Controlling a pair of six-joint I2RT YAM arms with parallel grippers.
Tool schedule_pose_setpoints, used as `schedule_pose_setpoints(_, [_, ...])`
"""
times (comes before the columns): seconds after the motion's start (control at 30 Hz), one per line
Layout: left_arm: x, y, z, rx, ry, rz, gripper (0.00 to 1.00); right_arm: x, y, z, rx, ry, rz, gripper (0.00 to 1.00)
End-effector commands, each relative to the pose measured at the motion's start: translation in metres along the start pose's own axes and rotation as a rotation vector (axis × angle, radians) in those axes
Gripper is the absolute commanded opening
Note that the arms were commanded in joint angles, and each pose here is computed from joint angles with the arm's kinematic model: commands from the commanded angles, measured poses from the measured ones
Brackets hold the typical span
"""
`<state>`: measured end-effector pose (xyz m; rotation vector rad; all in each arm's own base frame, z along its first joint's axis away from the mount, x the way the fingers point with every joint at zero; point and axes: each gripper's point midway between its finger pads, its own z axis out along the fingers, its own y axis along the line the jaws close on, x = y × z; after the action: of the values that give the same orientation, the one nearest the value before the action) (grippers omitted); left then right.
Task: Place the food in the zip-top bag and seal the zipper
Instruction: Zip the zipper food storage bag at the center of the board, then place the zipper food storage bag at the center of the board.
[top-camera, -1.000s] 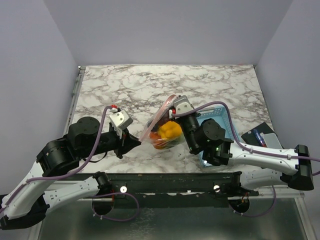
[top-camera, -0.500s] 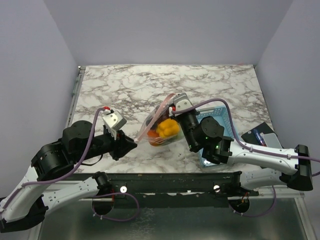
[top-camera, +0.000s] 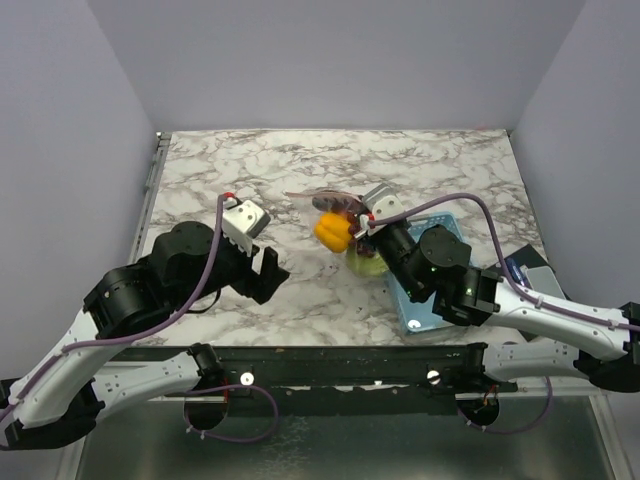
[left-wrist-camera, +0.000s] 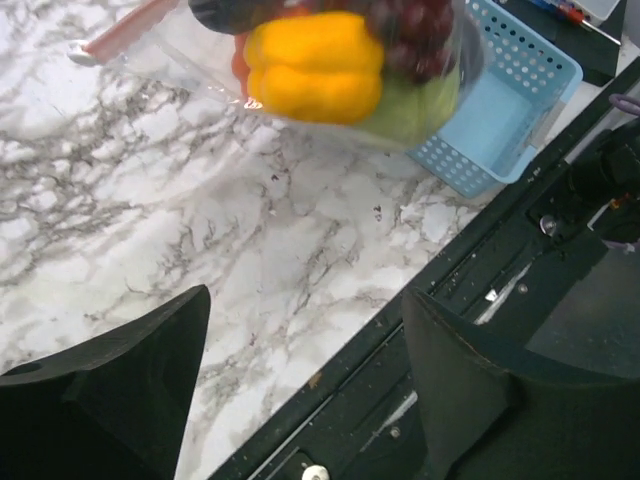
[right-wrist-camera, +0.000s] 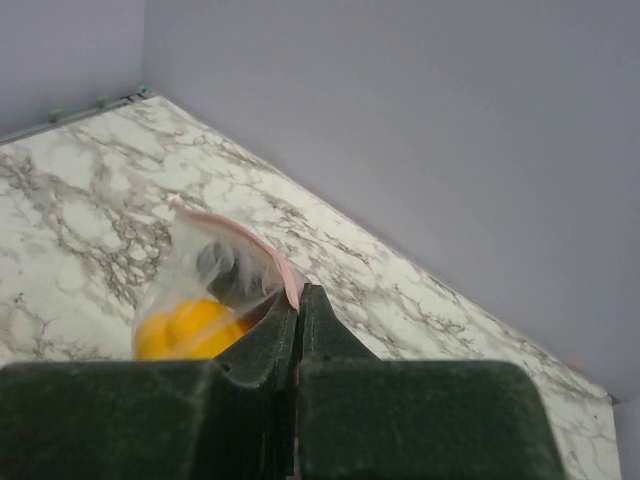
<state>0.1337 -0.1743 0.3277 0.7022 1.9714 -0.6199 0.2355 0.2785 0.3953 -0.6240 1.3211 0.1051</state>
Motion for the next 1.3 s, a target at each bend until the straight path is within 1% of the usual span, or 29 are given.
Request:
schedule_pose_setpoints(0.0, [-0.041, 0.005, -0.009, -0.031, -0.155, 0.046, 0.82, -0.028, 0.001, -0.012, -0.105, -0.08, 0.088, 0.01])
schedule_pose_setpoints(0.13, [-0.057, 0.002, -0.01, -0.018, -0.206, 0.08, 0.84, -0.025, 0.008, -0.018, -0.16, -0.073, 0.092, 0.0])
schedule_pose_setpoints(0.27, [-0.067, -0.003, -0.008, 0.007, -0.228, 0.12, 0.85, -0.022, 0.015, -0.024, -0.213, -0.075, 0.102, 0.01])
schedule_pose_setpoints(0.53, [-0.066, -0.013, 0.008, 0.056, -0.189, 0.19, 0.88, -0.032, 0.038, -0.044, -0.401, -0.118, 0.146, 0.01])
schedule_pose_setpoints(0.6, [-0.065, -0.013, 0.011, 0.061, -0.185, 0.226, 0.9, -0.033, 0.042, -0.048, -0.434, -0.122, 0.153, 0.01])
schedule_pose_setpoints(0.77, [-0.066, -0.022, 0.019, 0.105, -0.18, 0.263, 0.92, -0.039, 0.048, -0.059, -0.51, -0.134, 0.171, 0.01])
schedule_pose_setpoints(1.0, [-0.047, -0.052, 0.035, 0.286, -0.106, 0.3, 0.93, -0.041, 0.055, -0.068, -0.572, -0.141, 0.183, 0.0])
schedule_pose_setpoints(1.13, [-0.03, -0.061, 0.045, 0.351, -0.053, 0.313, 0.92, -0.046, 0.059, -0.074, -0.611, -0.169, 0.201, 0.01])
schedule_pose_setpoints(1.27, [-0.018, -0.065, 0.05, 0.389, -0.021, 0.334, 0.89, -0.051, 0.065, -0.079, -0.652, -0.192, 0.216, 0.01])
